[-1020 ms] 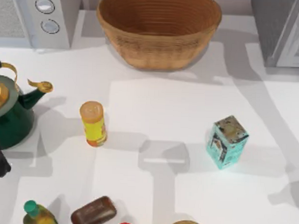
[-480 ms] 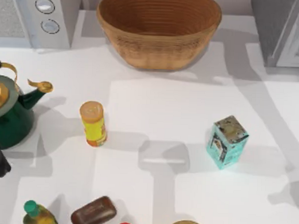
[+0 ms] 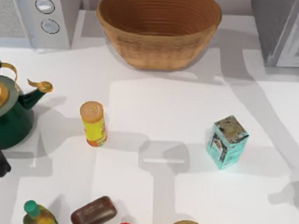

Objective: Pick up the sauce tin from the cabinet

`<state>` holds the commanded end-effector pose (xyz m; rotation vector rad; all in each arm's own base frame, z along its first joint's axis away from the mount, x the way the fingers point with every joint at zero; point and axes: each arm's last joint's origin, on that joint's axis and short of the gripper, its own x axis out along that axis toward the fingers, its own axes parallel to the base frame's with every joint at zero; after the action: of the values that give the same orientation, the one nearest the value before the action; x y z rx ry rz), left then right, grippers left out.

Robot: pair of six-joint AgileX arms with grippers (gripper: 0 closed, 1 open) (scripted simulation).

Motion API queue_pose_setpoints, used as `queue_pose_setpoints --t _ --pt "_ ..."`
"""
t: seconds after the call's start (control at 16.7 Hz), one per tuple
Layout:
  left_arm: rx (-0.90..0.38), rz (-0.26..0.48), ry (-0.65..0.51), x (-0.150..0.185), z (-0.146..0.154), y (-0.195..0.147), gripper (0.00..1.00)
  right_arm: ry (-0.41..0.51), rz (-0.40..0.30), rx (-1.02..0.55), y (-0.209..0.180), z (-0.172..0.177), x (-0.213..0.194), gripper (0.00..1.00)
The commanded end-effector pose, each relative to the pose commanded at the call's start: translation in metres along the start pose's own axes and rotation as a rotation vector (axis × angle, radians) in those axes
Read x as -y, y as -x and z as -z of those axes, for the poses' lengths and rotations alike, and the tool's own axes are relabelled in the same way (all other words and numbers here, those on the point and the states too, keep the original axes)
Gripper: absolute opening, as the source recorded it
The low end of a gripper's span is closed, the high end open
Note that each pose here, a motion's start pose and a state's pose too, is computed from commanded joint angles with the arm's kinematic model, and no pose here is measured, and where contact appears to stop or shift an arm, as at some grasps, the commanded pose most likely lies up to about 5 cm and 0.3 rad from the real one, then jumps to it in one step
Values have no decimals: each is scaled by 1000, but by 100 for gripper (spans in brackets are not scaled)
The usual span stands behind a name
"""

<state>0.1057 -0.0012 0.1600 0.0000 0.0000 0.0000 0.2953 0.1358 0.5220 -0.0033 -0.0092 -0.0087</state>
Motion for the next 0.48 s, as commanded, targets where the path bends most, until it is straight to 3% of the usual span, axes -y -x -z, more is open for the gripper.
queue_pose_setpoints --t 0.36,0.48 --pt "0 0 0 0 0 0 100 -2 -1 -3 122 -40 0 0" --pt "0 0 0 0 0 0 100 -5 -1 0 144 -45 9 0"
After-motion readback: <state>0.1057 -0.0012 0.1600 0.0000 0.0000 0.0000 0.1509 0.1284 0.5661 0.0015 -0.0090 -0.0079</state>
